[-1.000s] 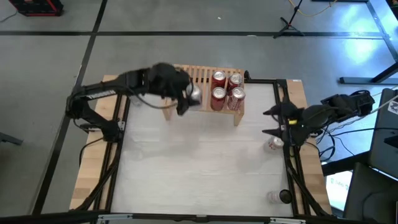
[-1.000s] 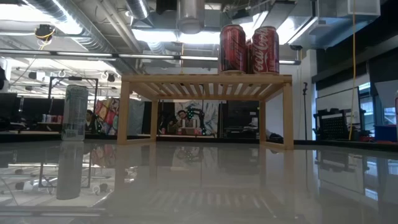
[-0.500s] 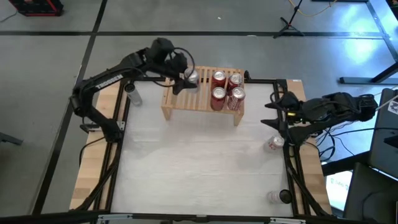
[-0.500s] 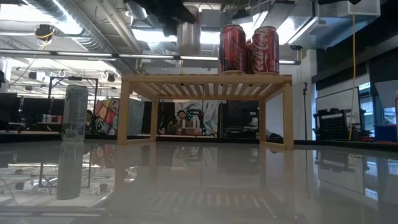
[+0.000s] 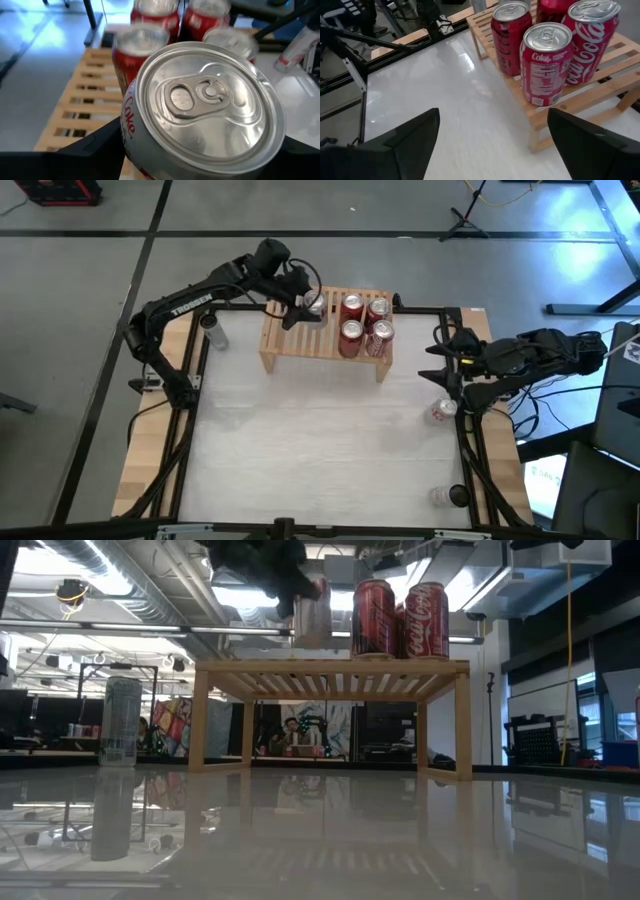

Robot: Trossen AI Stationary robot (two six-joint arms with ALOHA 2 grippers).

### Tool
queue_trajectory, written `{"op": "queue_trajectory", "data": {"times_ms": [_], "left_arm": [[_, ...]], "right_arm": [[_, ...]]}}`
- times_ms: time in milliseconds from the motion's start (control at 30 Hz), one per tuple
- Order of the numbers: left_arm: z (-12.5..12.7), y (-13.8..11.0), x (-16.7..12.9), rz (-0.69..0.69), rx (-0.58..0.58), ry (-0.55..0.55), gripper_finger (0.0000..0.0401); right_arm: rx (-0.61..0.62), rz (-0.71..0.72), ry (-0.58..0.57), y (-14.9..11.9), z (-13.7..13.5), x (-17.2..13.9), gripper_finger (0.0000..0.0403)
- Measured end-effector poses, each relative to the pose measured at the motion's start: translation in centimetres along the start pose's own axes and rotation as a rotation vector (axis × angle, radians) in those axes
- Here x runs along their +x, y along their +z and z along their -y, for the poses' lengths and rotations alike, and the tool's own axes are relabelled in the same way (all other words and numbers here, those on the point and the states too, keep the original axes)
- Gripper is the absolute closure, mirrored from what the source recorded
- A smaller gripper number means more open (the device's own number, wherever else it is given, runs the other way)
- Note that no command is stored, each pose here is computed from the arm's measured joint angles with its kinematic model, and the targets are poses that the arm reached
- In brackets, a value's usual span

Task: Place canned beverage on shelf
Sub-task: Put the left silver soda can on the shelf

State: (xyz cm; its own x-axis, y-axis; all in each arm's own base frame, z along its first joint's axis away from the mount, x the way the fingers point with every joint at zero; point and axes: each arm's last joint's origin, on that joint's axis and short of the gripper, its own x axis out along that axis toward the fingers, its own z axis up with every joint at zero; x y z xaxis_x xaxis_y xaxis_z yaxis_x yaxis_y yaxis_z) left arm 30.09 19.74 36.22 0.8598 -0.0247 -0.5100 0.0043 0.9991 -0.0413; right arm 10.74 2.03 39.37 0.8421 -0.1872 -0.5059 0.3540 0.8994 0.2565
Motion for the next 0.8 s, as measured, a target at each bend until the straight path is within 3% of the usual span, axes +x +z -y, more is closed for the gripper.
{"op": "queue_trajectory", "data": {"times_ms": [367,800], "left_arm": [[-1.7,-1.6,2.9,-0.028,-0.034,-0.075,0.0112],[-1.6,-1.4,3.0,-0.008,-0.012,-0.096,0.0111]], "right_arm": [[0.015,-0.026,-0.051,0.0,-0.8,1.5,0.0045],[0.015,-0.05,-0.06,0.0,-1.2,2.3,0.0045]]}}
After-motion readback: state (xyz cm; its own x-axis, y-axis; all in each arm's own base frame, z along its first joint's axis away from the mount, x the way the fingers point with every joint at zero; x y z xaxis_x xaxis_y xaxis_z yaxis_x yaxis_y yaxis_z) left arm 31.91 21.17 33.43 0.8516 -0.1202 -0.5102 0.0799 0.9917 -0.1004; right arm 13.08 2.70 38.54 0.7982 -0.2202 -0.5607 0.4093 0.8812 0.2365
